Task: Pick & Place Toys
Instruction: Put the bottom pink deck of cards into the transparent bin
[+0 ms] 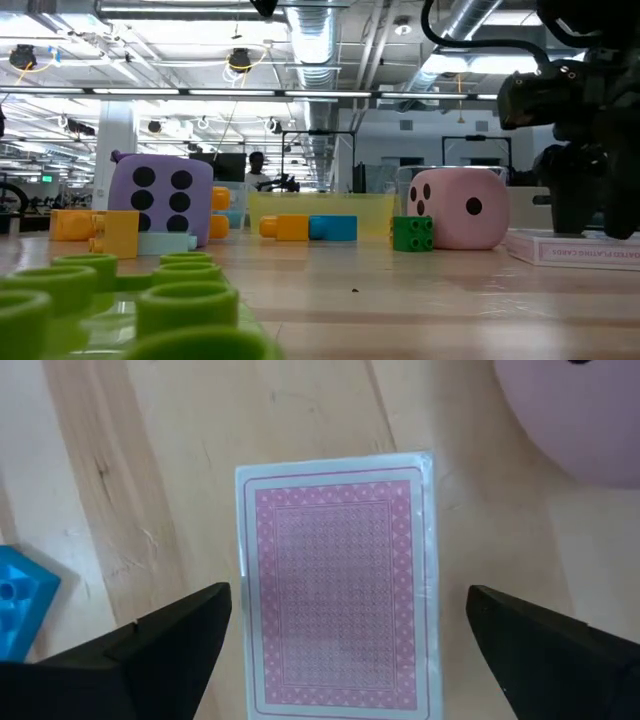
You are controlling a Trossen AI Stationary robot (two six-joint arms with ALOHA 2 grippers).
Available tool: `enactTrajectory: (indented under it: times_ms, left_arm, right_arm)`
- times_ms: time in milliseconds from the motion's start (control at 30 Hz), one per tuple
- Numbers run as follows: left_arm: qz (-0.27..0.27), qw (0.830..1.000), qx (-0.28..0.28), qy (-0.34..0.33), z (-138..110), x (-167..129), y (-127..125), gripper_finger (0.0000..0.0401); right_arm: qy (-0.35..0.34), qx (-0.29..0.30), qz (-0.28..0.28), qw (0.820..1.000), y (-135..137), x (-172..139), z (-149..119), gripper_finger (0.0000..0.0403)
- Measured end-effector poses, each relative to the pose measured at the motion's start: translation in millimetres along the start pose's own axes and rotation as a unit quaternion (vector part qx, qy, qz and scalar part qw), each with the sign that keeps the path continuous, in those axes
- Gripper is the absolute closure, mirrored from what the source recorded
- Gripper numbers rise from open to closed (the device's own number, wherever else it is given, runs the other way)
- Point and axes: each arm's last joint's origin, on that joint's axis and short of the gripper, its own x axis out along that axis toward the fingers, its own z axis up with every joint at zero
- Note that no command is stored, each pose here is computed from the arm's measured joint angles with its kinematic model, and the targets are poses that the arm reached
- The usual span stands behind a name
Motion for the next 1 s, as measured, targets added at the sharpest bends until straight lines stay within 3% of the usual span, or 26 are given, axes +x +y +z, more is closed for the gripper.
enactTrajectory:
  times_ms: [233, 367, 500, 633, 1000]
  left_arm:
    - [0.000, 1.000, 0.000, 0.002, -0.4, 0.0, -0.1, 0.0401]
    - [0.000, 1.000, -0.001, 0.006, -1.3, 0.0, -0.2, 0.0401]
    - [-0.001, 1.000, -0.002, 0.009, -1.8, 0.0, -0.2, 0.0401]
    - [-0.001, 1.000, -0.003, 0.011, -2.3, 0.0, -0.1, 0.0401]
    - [-0.001, 1.000, -0.005, 0.022, -4.2, -0.1, -0.4, 0.0401]
  right_arm:
    - [0.029, -0.025, -0.058, 0.998, 6.1, 30.9, 0.9, 0.0006]
    - [0.074, -0.032, -0.087, 0.993, 16.9, 30.7, 6.7, 0.0009]
    - [0.059, -0.016, -0.069, 0.996, 23.0, 16.6, 16.7, 0.0044]
    - [0.023, -0.006, -0.041, 0.999, 26.6, -2.9, 30.7, 0.0119]
    - [-0.045, -0.013, -0.031, 0.998, 17.7, -67.3, 36.0, 0.0118]
